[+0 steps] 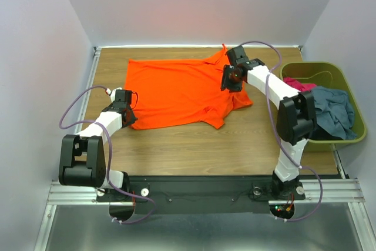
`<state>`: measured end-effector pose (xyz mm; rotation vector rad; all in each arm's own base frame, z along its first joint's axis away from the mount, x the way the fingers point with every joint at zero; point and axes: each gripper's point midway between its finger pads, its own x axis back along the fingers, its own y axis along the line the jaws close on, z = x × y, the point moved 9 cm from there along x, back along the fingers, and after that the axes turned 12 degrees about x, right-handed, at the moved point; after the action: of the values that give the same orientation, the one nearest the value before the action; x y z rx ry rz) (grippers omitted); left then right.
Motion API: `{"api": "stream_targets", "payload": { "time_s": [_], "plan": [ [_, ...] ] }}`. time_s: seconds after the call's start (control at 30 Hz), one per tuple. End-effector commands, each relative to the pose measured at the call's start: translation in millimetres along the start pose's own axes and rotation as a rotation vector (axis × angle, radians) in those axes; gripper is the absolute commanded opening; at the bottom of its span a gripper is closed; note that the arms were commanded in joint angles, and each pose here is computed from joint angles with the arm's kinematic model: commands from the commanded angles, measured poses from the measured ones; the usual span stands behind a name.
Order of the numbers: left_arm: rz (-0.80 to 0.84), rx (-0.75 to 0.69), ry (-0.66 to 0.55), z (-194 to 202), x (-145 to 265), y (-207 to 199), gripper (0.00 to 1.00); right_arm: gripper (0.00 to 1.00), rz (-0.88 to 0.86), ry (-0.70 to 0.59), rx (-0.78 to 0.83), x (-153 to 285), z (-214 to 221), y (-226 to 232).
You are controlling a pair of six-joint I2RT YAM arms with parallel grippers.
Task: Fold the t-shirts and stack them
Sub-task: Flatten the tshirt out
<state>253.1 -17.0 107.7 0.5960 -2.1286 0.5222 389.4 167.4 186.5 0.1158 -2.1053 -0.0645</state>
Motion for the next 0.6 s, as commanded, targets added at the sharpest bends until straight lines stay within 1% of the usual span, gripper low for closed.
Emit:
{"api": "stream_targets", "payload": {
  "time_s": [0.0,0.03,0.07,0.13,0.17,0.2,0.3,0.33,0.37,0.57],
  "plan": [
    [0.038,0.005,-0.037,-11.6,6.2,-6.4,0.05,0.46,0.037,0.036,0.037,24.8,32.1,-17.9],
    [0.039,0.003,-0.035,-11.1,6.3,-6.6,0.05,0.44,0.036,0.048,0.041,26.4,41.2,-20.7],
    [0.043,0.004,-0.036,-11.3,6.3,-7.1,0.05,0.4,0.004,0.021,0.046,35.6,46.2,-21.4],
    [0.047,0.006,-0.034,-11.7,6.1,-7.6,0.05,0.36,-0.012,0.039,0.049,35.6,61.9,-25.2],
    [0.048,0.005,-0.031,-11.1,6.0,-7.5,0.05,0.36,-0.026,0.054,0.055,34.0,76.2,-27.9],
    [0.047,0.005,-0.03,-10.9,5.7,-7.4,0.05,0.36,-0.055,0.063,0.051,33.2,81.4,-26.6],
    [0.051,0.003,-0.028,-10.5,5.5,-8.0,0.05,0.37,-0.102,0.061,0.027,28.1,94.2,-26.5],
    [0.051,0.003,-0.028,-10.5,5.5,-8.0,0.05,0.38,-0.121,0.03,0.02,25.7,91.2,-23.8],
    [0.051,0.003,-0.028,-10.5,5.5,-8.0,0.05,0.4,-0.127,0.031,0.002,22.6,93.3,-24.0],
    [0.05,0.003,-0.031,-9.8,6.3,-7.4,0.05,0.46,-0.17,-0.016,-0.073,1.6,84.1,-17.6]
  ]
}}
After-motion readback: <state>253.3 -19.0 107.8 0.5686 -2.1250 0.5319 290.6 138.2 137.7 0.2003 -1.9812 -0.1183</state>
